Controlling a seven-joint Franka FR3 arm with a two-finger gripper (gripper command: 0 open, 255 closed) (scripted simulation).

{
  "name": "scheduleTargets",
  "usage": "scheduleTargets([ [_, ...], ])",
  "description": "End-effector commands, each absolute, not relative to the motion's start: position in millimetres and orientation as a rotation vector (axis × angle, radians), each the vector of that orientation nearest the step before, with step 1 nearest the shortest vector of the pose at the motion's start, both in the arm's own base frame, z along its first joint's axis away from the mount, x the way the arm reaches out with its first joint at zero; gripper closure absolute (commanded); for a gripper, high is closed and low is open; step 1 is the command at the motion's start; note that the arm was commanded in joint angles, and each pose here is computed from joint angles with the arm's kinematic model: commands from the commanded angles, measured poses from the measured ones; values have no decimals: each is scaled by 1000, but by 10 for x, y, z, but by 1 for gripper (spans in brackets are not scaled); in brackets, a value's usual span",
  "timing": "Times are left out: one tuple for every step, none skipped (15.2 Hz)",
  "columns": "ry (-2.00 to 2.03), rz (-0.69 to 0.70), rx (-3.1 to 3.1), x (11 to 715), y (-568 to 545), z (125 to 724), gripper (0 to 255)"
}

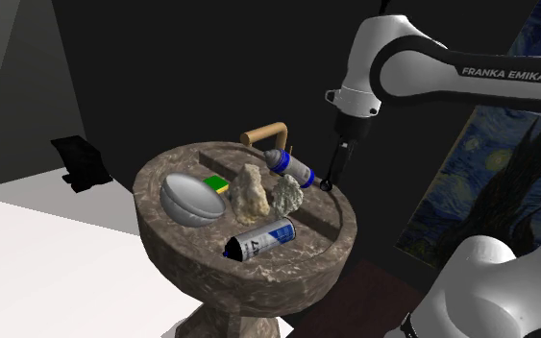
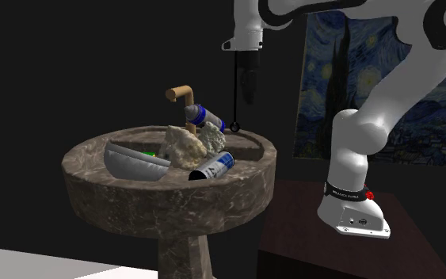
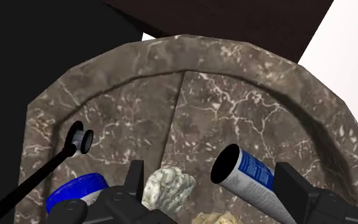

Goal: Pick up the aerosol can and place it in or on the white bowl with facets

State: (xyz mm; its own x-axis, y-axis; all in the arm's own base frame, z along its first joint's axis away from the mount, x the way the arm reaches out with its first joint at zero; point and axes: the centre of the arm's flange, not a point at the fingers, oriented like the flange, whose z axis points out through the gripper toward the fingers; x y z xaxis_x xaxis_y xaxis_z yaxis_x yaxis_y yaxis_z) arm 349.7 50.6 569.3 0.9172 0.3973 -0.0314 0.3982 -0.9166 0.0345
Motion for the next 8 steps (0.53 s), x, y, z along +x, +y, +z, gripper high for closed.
scheduleTargets([
  [800, -21, 2989, 3648, 689, 5517, 0],
  [880, -15, 2962, 3703, 776, 5438, 0],
  [959, -9, 2934, 3754, 866, 5359, 0],
  [1037, -2, 2903, 3800, 958, 5279, 0],
  [1115, 4, 2870, 3841, 1053, 5200, 0],
  [1191, 10, 2836, 3877, 1149, 5120, 0],
  [1266, 16, 2799, 3908, 1247, 5040, 0],
  [1341, 22, 2760, 3934, 1346, 4960, 0],
])
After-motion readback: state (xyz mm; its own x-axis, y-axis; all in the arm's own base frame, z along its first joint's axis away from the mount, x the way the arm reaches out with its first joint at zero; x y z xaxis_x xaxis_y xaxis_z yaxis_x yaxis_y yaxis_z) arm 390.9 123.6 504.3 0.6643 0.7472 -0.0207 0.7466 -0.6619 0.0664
